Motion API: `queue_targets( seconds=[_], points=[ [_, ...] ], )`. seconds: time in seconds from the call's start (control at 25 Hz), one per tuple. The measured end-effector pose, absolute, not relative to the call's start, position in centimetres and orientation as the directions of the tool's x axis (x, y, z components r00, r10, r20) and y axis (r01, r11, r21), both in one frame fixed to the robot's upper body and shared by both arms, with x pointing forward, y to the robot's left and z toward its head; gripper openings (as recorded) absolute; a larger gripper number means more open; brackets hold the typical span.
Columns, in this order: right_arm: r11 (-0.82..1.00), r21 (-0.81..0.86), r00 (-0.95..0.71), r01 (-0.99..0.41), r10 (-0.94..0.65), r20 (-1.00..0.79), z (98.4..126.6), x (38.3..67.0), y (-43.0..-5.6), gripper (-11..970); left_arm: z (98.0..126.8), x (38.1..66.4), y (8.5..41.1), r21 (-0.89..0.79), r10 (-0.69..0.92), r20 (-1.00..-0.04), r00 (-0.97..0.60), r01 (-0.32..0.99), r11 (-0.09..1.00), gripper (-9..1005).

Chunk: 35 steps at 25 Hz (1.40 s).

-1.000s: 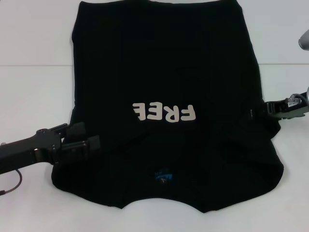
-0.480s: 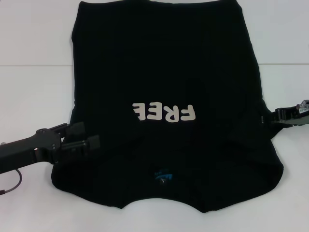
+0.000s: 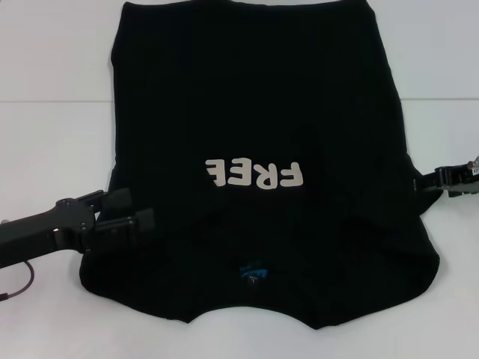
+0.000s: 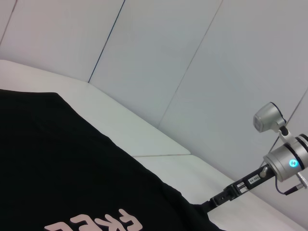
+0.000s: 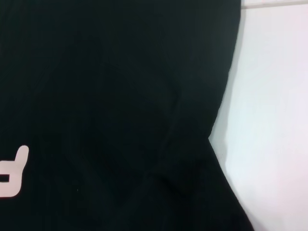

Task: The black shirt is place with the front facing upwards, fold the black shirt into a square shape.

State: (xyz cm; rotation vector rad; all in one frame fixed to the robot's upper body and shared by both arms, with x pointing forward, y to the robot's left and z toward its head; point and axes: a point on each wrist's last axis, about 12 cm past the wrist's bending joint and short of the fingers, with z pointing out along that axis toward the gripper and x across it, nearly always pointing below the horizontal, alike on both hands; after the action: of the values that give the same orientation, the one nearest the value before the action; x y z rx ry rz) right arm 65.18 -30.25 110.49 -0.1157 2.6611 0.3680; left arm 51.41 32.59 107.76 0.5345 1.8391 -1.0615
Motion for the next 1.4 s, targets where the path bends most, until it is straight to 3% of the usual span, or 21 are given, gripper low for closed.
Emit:
queue_targets(
  seconds=[0.4, 0.84, 1.4],
  points=[
    [0.961, 0.207, -0.894, -0.184, -0.076, -0.443, 110.47, 65.35, -29.41, 831, 107.75, 51.38, 32.61, -0.445, -0.071, -0.871, -0.486, 0.719, 0.534, 907],
    [0.963, 0.201, -0.892, -0.181, -0.075, -0.445, 110.49, 65.39, -29.49, 366, 107.64, 51.21, 32.66, -0.448, -0.073, -0.869, -0.489, 0.716, 0.536, 905],
    [0.97, 0.178, -0.898, -0.167, -0.075, -0.434, 110.67, 65.4, -29.97, 102, 107.64, 51.2, 32.66, -0.448, -0.073, -0.869, -0.489, 0.716, 0.536, 907]
  ],
)
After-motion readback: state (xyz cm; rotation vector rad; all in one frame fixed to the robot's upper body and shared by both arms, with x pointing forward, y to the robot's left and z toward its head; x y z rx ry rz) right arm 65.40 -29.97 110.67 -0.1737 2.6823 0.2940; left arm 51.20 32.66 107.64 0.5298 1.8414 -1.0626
